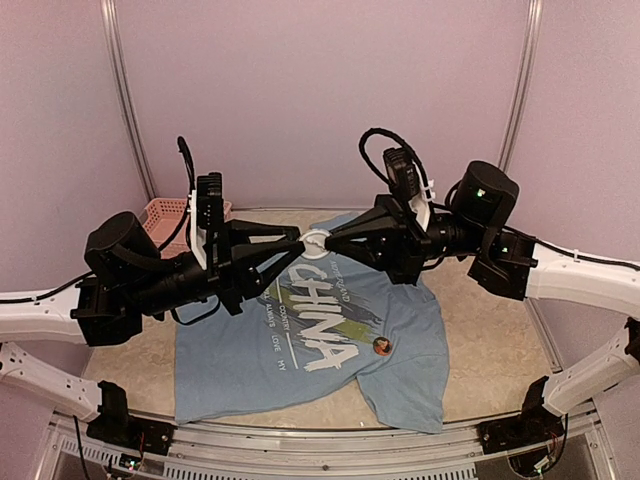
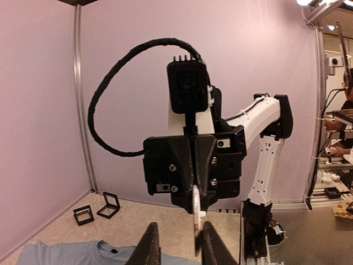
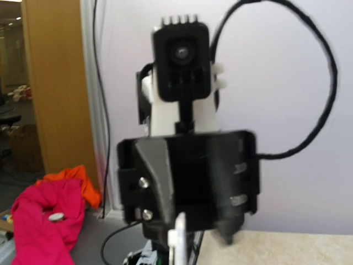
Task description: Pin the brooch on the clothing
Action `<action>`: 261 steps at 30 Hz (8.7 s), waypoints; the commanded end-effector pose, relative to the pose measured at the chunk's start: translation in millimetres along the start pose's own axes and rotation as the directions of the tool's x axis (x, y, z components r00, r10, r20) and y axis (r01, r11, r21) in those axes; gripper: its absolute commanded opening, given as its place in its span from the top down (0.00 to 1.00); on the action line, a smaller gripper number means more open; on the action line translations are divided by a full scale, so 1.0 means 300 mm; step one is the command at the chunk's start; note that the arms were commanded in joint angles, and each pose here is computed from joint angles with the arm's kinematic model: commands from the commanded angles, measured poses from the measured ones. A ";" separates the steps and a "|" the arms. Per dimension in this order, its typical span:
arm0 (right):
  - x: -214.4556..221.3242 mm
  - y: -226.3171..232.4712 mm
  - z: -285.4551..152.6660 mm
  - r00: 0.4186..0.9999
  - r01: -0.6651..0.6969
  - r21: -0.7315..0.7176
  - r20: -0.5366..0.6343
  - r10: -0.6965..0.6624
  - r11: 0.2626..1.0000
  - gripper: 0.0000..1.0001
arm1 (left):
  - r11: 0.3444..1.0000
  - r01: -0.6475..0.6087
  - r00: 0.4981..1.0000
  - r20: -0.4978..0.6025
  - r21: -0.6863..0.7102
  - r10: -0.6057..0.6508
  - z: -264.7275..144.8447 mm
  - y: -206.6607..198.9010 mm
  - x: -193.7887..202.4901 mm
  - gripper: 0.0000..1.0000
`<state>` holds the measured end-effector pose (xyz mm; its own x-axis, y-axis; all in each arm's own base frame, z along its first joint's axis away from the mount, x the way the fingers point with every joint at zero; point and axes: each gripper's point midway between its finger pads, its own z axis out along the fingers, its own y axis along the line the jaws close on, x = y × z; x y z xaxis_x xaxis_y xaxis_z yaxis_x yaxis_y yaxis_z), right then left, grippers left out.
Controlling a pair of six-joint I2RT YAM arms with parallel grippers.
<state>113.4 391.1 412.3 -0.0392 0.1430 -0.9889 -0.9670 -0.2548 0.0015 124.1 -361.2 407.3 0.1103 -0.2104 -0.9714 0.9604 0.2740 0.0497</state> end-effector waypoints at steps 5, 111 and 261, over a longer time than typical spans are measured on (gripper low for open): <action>-0.059 0.020 0.005 0.997 0.033 -0.002 0.068 -0.032 0.999 1.00 | 1.000 -0.001 1.000 0.021 -0.007 0.001 0.012 0.001 0.006 0.93; 0.069 -0.037 0.027 0.960 -0.026 0.010 -0.278 0.027 1.000 0.88 | 0.999 -0.035 0.992 -0.119 0.028 0.038 -0.004 -0.014 0.052 1.00; 0.955 -0.457 -0.665 0.815 -0.121 0.794 -0.264 0.516 0.596 1.00 | 0.988 0.058 0.551 -0.830 0.144 0.088 0.089 0.148 1.385 1.00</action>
<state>287.6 277.7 105.2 -0.4677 -0.2489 -0.8481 -0.7588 0.6052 0.2408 228.0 -464.2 19.4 -0.0700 0.6748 -0.7347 0.9862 0.1578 0.0510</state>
